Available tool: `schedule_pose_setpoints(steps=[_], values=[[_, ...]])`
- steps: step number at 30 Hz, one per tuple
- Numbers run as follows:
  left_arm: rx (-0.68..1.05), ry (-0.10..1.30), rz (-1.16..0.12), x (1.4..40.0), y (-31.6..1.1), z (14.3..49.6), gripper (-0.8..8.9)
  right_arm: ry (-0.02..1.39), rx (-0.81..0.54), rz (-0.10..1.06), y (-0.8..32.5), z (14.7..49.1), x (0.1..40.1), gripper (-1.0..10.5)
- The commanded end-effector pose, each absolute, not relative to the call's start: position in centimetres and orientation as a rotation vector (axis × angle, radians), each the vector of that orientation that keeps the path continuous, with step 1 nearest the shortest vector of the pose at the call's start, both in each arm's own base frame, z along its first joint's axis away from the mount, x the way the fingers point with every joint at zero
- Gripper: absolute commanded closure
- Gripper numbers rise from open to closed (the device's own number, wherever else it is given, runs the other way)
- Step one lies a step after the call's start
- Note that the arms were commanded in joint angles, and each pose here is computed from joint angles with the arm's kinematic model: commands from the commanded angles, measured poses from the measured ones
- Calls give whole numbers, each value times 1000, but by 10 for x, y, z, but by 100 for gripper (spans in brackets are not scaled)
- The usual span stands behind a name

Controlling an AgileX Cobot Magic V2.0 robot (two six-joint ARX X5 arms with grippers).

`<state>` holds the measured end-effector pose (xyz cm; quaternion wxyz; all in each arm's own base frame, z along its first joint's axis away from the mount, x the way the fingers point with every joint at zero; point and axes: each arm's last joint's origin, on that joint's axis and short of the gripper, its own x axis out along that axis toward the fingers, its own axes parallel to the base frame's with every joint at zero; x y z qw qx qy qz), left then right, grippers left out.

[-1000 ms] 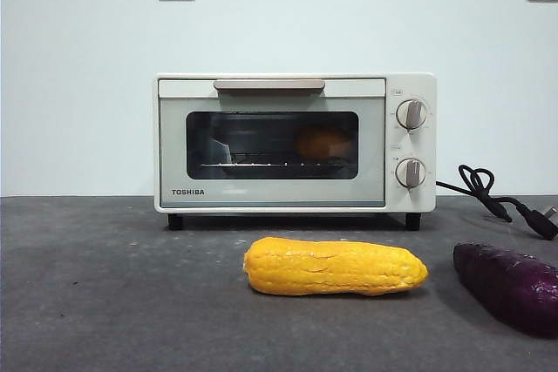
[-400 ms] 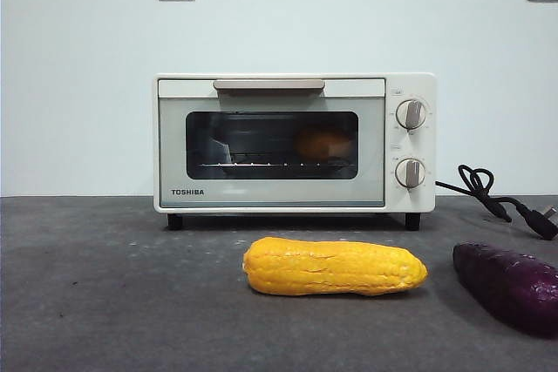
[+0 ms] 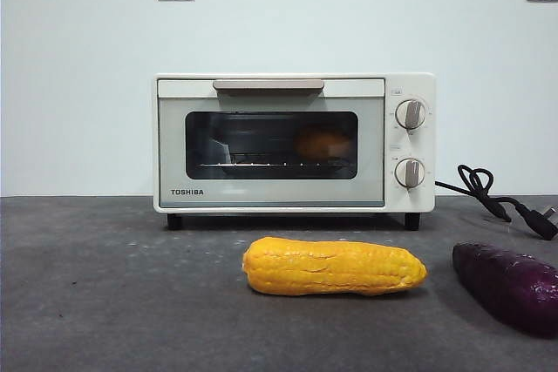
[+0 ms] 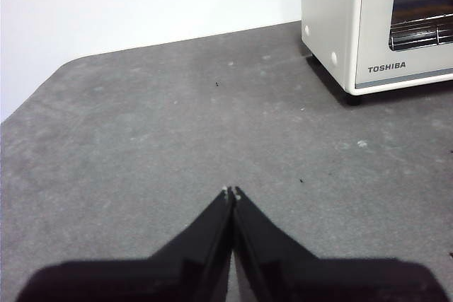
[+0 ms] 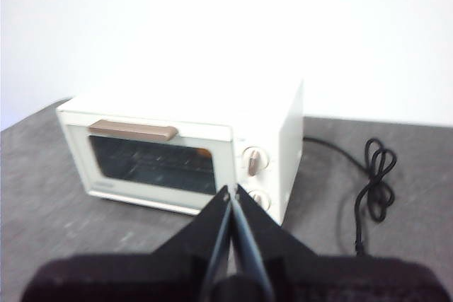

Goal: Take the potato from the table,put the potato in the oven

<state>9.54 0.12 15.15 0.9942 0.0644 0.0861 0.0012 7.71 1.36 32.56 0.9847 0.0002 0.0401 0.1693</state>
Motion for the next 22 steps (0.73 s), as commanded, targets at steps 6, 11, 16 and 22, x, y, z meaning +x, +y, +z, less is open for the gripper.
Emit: schedule_pose_setpoints(steps=[6, 11, 16, 22], values=[[124, 183, 3, 96, 1, 147, 818, -40, -8, 314, 12, 246, 85, 946], [124, 183, 3, 96, 1, 147, 818, -12, 28, 268, 11, 204, 89, 946], [124, 183, 3, 96, 1, 147, 818, 51, 91, 204, 10, 171, 94, 946], [124, 183, 3, 96, 1, 147, 817, 139, 96, 187, 10, 152, 96, 946]])
